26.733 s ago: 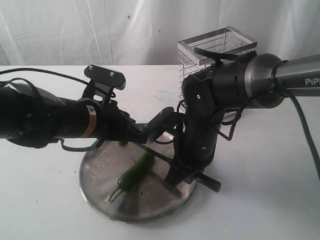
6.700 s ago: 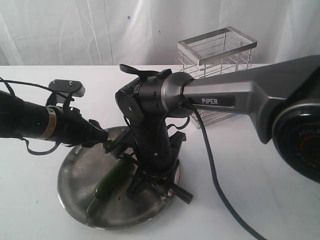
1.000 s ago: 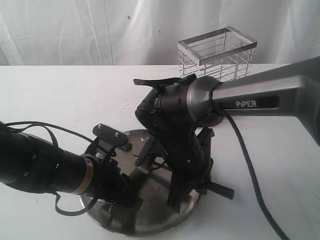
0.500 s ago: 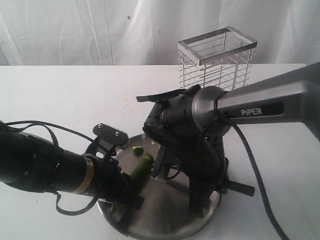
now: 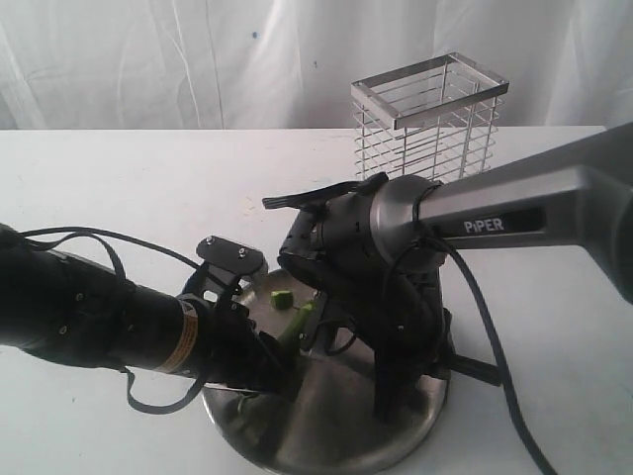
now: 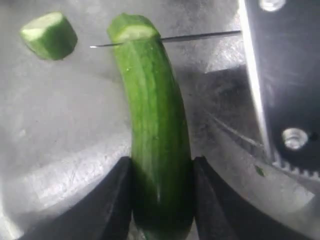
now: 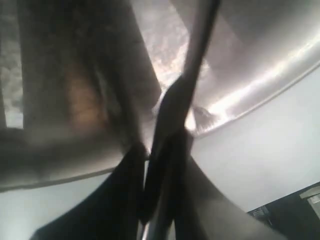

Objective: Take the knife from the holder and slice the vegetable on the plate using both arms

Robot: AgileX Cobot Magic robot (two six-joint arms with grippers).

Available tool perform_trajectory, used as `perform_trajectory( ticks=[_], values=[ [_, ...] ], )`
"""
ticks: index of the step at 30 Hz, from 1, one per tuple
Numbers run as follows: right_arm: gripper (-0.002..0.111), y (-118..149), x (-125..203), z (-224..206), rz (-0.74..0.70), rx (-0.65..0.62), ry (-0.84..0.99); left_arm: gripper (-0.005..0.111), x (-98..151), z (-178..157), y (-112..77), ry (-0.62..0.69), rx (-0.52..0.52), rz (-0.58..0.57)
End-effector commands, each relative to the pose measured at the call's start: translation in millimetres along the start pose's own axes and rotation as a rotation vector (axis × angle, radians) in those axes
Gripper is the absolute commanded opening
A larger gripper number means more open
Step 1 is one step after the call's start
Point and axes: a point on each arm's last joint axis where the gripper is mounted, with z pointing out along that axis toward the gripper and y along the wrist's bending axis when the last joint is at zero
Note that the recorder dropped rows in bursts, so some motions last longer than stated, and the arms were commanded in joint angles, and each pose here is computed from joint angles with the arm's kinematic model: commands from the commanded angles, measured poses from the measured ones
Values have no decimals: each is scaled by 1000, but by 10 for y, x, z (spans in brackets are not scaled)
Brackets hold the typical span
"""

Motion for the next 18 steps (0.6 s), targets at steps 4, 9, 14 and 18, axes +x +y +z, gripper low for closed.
perform_trajectory(
  ticks=[4, 9, 14, 18],
  values=[
    [0, 27, -120, -188, -10, -52, -90, 28, -67, -28, -80, -25, 79, 2],
    [0, 31, -173, -295, 4, -86, -134, 28, -78, -45, -110, -32, 107, 2],
    [0, 54, -186, -318, 9, -121, -147, 28, -148, -159, -146, -72, 113, 21],
    [0, 61, -196, -301, 5, -124, -142, 28, -144, -178, -154, -73, 117, 30]
  ],
)
